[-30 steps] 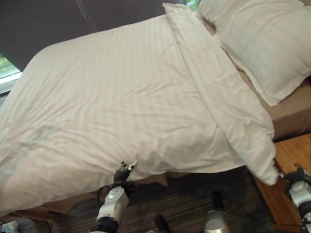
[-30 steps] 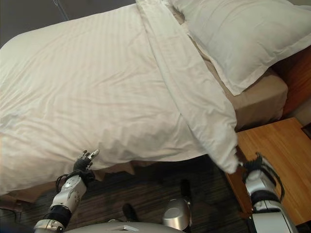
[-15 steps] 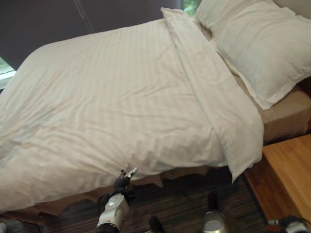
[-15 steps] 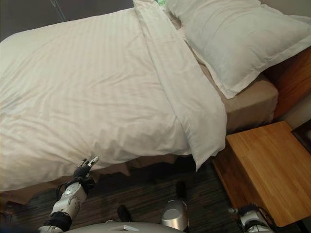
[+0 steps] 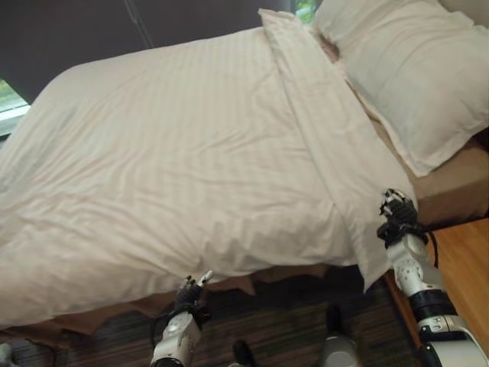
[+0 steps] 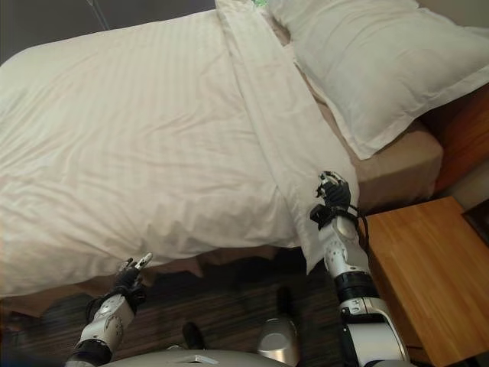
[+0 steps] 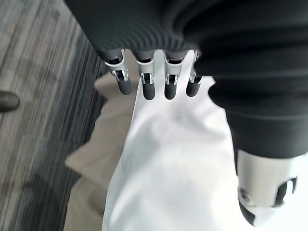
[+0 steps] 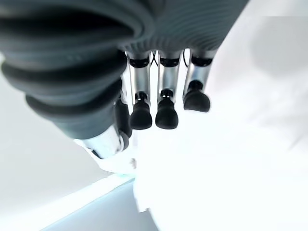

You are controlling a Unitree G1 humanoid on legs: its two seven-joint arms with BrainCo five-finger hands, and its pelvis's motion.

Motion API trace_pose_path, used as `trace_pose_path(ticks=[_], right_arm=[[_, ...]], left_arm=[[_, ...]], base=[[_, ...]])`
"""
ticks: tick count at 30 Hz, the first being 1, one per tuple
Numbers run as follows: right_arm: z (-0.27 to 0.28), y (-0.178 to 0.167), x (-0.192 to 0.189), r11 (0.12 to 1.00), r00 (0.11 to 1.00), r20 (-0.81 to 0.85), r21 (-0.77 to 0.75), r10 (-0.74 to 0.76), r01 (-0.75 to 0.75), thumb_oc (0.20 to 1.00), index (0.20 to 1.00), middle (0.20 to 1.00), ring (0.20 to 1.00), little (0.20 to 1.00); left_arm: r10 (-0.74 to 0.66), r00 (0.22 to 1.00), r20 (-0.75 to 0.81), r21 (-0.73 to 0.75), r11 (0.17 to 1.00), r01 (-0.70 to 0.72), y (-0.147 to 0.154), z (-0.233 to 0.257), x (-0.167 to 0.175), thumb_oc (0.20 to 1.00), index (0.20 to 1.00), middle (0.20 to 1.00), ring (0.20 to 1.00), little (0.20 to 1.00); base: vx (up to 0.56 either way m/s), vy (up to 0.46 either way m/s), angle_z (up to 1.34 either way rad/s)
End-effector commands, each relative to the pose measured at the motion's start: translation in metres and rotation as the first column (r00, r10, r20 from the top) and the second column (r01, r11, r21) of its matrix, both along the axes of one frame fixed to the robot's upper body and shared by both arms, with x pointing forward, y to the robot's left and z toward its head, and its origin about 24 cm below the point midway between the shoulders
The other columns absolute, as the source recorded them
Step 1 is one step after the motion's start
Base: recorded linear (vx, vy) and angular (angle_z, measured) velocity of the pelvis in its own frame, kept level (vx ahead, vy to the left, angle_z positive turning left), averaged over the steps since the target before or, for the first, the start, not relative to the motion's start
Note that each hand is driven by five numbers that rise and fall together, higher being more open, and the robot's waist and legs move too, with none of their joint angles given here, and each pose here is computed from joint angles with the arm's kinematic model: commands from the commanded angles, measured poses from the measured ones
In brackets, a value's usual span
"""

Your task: Making the bed.

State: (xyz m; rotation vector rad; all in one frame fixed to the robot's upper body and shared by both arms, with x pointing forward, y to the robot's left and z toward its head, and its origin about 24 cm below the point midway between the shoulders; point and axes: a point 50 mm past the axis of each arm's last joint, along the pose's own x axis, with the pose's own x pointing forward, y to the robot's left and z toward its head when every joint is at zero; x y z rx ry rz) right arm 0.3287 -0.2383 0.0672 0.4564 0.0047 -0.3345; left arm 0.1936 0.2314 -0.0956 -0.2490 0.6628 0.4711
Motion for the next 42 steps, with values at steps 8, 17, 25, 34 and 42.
trace_pose_path(ticks=[8, 17, 25, 34, 42], right_arm=[[0.155, -0.026, 0.047, 0.992, 0.888, 0.443, 0.074, -0.123, 0.101, 0.200, 0.200, 0.200, 0.200, 0.200], [0.031, -0.022, 0.039, 0.989, 0.994, 0.031, 0.110, -0.100, 0.096, 0.200, 0.200, 0.200, 0.200, 0.200], [-0.106, -0.027, -0.050, 0.961, 0.919, -0.376, 0.186, -0.123, 0.205, 0.200, 0.200, 0.200, 0.200, 0.200], [-0.129, -0.002, -0.095, 0.851, 0.801, -0.581, -0.341, 0.143, -0.400, 1.000, 1.000, 1.000, 1.000, 1.000], [-0.107, 0.050, -0.079, 0.652, 0.796, -0.501, -0.485, 0.339, -0.583, 1.000, 1.000, 1.000, 1.000, 1.000]], left_arm=[[-0.010, 0.962, 0.271, 0.077, 0.997, -0.011, 0.024, 0.057, 0.067, 1.000, 1.000, 1.000, 1.000, 1.000], [-0.043, 0.955, 0.295, 0.050, 0.998, 0.030, 0.003, 0.066, 0.093, 1.000, 1.000, 1.000, 1.000, 1.000], [0.001, 0.978, 0.208, -0.042, 0.999, 0.008, -0.007, 0.038, 0.070, 1.000, 1.000, 1.000, 1.000, 1.000], [-0.115, 0.987, 0.113, 0.001, 0.993, 0.116, -0.013, 0.014, 0.027, 1.000, 1.000, 1.000, 1.000, 1.000], [-0.431, 0.856, 0.286, 0.089, 0.901, 0.424, -0.061, 0.049, 0.044, 1.000, 1.000, 1.000, 1.000, 1.000]], base=[[-0.07, 0.032, 0.06], [0.00, 0.060, -0.22], [0.03, 0.001, 0.02], [0.00, -0.005, 0.04], [-0.04, 0.016, 0.11]])
